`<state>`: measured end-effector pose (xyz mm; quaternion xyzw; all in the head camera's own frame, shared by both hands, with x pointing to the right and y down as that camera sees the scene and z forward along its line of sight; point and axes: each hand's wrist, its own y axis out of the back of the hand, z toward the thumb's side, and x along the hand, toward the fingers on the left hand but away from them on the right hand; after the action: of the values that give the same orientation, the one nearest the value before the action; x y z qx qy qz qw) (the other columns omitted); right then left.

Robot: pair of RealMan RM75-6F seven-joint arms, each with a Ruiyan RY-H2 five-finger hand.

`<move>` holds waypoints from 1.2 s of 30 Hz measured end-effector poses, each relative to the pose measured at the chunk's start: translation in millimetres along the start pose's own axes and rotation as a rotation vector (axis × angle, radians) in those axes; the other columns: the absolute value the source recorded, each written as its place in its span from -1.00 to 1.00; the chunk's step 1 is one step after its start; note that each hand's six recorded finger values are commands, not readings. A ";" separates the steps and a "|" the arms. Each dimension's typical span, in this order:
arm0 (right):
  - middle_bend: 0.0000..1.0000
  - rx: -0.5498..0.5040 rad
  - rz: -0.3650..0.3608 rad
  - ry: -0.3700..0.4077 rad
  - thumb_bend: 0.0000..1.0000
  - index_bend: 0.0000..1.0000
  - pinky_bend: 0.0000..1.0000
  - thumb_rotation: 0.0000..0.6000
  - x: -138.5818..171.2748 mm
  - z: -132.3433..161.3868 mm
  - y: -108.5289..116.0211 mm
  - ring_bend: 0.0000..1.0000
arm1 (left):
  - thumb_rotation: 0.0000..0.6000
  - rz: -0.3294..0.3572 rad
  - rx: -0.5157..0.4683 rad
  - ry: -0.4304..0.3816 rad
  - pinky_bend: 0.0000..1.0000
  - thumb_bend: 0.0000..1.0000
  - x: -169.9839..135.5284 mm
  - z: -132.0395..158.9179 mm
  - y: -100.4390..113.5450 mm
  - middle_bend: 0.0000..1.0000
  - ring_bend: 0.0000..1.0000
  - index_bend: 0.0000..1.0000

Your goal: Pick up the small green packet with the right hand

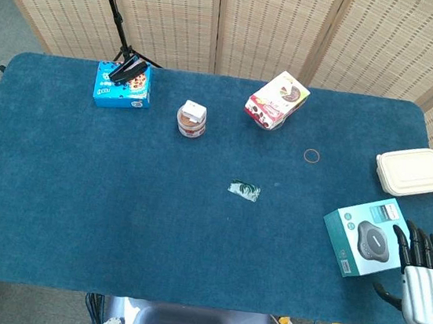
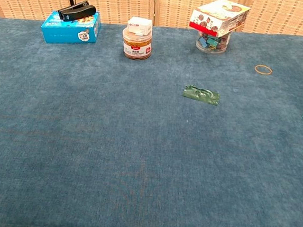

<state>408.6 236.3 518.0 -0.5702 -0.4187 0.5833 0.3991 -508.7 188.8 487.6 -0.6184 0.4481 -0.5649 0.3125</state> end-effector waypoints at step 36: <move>-1.00 -0.002 0.204 0.497 -1.00 -0.85 -1.00 1.00 -106.7 154.9 -55.1 -1.00 | 1.00 -0.013 0.010 -0.017 -1.00 -0.84 1.6 5.7 -10.1 -1.00 -1.00 -1.00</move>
<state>256.4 148.7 605.2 -0.7357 -0.2488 0.4622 0.4281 -501.1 190.7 496.3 -0.6244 0.4388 -0.5639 0.3154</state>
